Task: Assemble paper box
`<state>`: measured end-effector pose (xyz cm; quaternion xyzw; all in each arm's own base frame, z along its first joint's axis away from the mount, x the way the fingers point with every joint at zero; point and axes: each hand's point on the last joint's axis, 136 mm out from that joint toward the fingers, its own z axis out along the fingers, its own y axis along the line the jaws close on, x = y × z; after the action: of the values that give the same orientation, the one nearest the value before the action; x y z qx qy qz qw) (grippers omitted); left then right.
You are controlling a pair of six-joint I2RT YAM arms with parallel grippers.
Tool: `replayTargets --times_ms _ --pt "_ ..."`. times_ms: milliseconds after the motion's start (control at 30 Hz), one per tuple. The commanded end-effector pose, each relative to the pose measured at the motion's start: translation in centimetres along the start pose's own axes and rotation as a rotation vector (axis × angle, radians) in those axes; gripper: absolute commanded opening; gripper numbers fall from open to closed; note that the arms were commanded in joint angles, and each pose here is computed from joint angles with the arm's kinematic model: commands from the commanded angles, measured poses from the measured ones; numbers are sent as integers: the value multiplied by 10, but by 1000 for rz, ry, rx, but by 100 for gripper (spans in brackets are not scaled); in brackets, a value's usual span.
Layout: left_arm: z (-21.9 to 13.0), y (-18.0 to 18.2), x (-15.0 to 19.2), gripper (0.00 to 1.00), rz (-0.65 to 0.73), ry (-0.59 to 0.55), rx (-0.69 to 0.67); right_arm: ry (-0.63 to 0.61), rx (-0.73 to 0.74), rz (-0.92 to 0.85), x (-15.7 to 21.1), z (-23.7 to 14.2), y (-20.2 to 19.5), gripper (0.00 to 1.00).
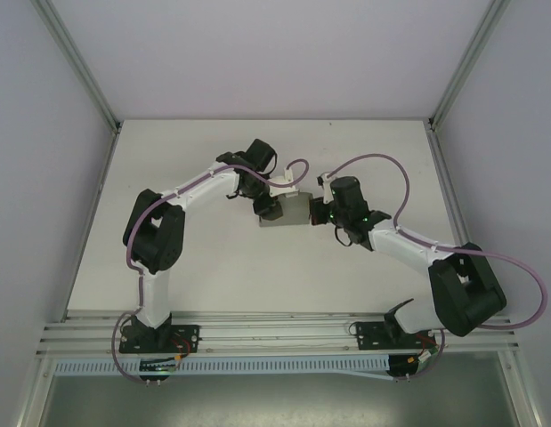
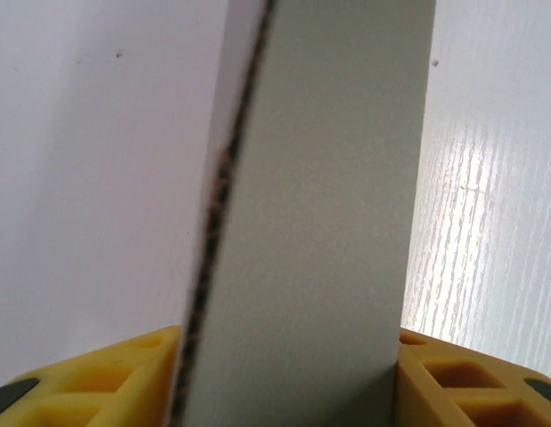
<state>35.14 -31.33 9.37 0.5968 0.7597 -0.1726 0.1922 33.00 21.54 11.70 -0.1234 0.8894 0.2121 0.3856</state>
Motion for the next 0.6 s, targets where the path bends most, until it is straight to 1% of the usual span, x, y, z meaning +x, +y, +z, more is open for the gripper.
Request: replayTargets --times_ms 0,67,133,167,200,233,267,367,433,567 --pt "-9 6 -20 54 -17 -82 -20 312 189 58 103 -2 -44 0" --pt "-14 4 -24 62 -22 -96 -14 306 212 36 103 -1 -44 0" --pt "-19 0 -26 67 -23 -109 -6 302 230 34 101 -1 -46 0" --pt "-22 -1 -27 72 -22 -112 -6 299 231 33 100 -1 -46 0" --pt "-25 -3 -28 81 -23 -116 -5 296 234 33 98 -1 -45 0" --pt "-28 -4 -28 96 -22 -119 -5 289 243 38 94 -1 -45 0" --pt "-31 -5 -30 98 -17 -125 -8 286 248 41 91 -2 -45 0" --pt "-39 -7 -32 99 -17 -141 -20 299 276 52 83 -5 -41 0" --pt "-47 -5 -34 98 -27 -149 -47 310 322 35 79 -8 -41 0" --pt "-58 5 -31 98 -54 -145 -141 317 354 24 73 -9 -36 0"
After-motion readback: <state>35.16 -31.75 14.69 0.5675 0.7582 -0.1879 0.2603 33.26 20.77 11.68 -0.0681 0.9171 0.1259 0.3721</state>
